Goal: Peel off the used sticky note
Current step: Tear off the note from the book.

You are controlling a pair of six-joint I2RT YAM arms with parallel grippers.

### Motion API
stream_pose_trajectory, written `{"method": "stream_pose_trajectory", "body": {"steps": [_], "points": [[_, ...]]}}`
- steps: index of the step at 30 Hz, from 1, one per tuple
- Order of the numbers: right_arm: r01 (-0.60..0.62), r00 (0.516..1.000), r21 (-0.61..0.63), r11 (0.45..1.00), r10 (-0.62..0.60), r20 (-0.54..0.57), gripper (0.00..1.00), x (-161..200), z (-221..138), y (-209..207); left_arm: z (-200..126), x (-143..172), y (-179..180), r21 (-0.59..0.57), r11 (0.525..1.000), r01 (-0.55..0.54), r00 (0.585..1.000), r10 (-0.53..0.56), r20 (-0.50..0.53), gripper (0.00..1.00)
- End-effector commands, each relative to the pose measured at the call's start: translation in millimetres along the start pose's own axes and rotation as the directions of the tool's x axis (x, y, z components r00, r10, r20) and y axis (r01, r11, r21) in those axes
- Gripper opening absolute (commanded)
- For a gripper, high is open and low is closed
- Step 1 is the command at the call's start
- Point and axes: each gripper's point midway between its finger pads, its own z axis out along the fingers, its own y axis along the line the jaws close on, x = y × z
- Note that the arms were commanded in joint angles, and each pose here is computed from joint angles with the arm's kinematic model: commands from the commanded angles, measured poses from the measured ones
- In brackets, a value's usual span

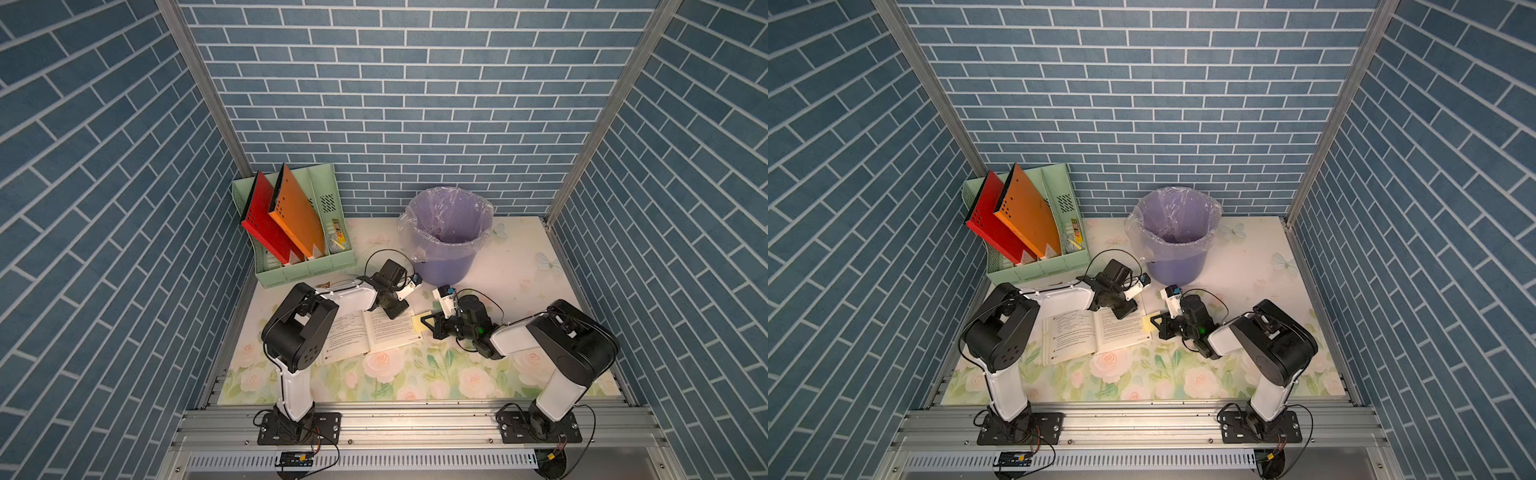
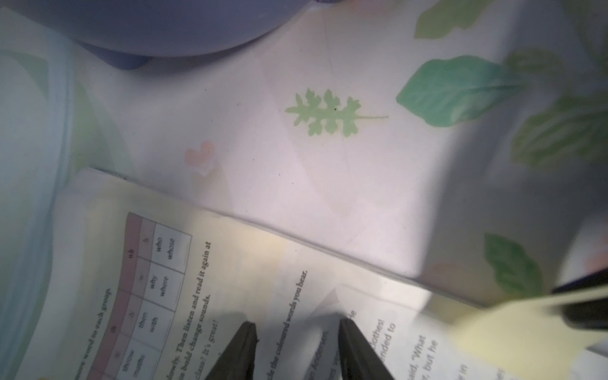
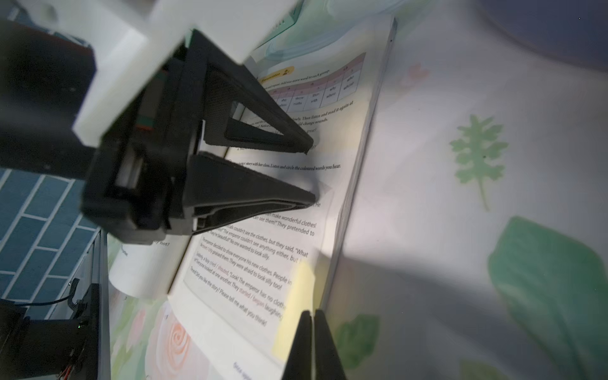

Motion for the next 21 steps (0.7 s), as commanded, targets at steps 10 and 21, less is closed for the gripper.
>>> {"method": "stream_pose_trajectory", "body": {"steps": [10, 21], "points": [[0.259, 0.964, 0.014, 0.966, -0.26, 0.054, 0.0, -13, -13, 29, 12, 41, -4, -0.002, 1.0, -0.008, 0.99, 0.007, -0.14, 0.46], [0.341, 0.916, -0.011, 0.94, -0.329, 0.227, 0.0, -75, -84, 105, -36, 12, -3, 0.037, 0.999, 0.021, 1.0, -0.021, -0.014, 0.48]]}}
